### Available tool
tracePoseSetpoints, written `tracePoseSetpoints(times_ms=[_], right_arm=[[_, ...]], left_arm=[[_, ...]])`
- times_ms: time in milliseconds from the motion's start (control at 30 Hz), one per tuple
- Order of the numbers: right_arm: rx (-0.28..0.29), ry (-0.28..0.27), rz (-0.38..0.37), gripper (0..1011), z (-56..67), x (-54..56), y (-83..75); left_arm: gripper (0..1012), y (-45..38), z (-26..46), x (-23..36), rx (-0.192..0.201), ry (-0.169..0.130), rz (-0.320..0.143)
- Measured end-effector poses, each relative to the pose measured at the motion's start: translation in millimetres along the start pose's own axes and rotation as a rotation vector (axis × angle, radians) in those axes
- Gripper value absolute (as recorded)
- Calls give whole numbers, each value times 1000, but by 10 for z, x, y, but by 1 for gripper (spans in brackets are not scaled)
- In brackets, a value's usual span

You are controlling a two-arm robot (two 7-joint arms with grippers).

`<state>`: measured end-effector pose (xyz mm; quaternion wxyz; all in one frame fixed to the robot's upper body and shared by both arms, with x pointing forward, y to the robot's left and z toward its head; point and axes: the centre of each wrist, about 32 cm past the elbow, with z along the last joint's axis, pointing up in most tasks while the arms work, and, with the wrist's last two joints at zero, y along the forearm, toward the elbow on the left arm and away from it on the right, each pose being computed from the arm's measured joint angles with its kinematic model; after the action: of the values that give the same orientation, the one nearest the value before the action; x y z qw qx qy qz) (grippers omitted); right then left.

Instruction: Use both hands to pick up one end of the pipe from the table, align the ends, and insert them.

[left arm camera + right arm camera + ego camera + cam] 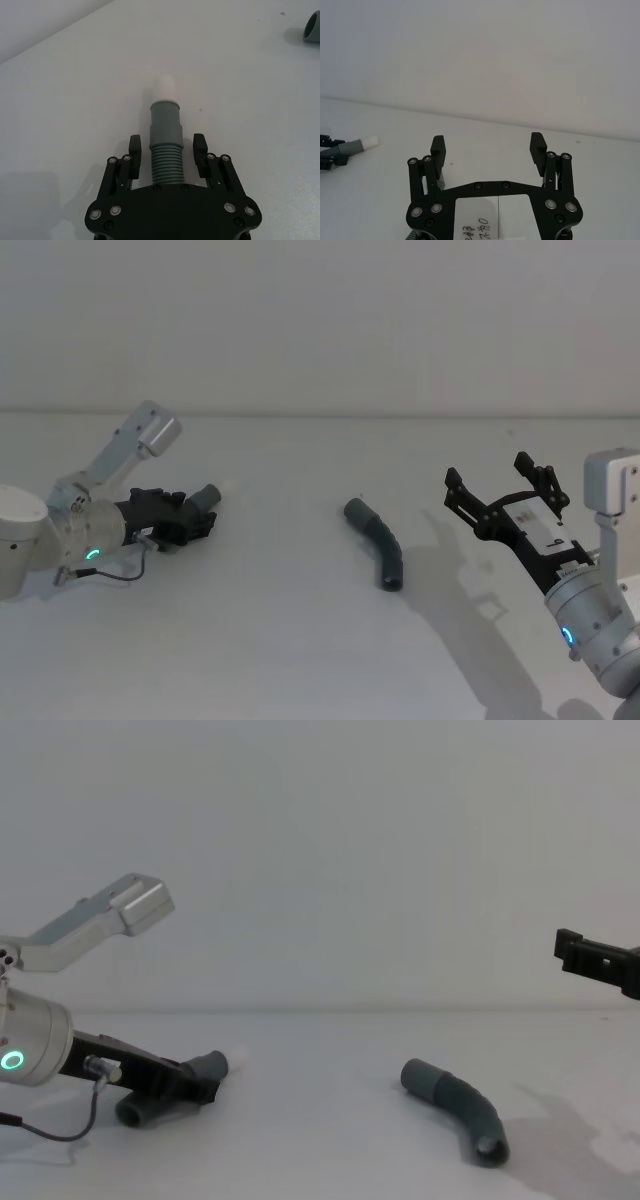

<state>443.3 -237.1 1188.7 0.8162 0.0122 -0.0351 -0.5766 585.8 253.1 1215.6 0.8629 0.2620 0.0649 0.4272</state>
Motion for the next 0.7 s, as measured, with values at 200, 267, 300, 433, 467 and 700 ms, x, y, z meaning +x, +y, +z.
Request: tracePoseSetpoints(times_ms=[200, 267, 300, 433, 467, 700], right_arm=[[0, 0, 0, 1000, 0, 0, 0], [0, 0, 0, 1000, 0, 0, 0], [0, -1, 0, 1000, 1, 0, 1], [-8, -11, 6, 1000, 13, 9, 14], [-11, -14, 9, 1000, 15, 11, 17], [-66, -57, 47, 1000, 77, 46, 73]], left_arm=[[589, 0, -2, -1, 1, 0, 0], [575, 0, -3, -1, 1, 0, 1], [570, -1, -3, -1, 1, 0, 1], [536, 0, -3, -1, 1, 0, 1], [533, 0, -3, -1, 1, 0, 1], [485, 0, -4, 0, 2, 1, 1]])
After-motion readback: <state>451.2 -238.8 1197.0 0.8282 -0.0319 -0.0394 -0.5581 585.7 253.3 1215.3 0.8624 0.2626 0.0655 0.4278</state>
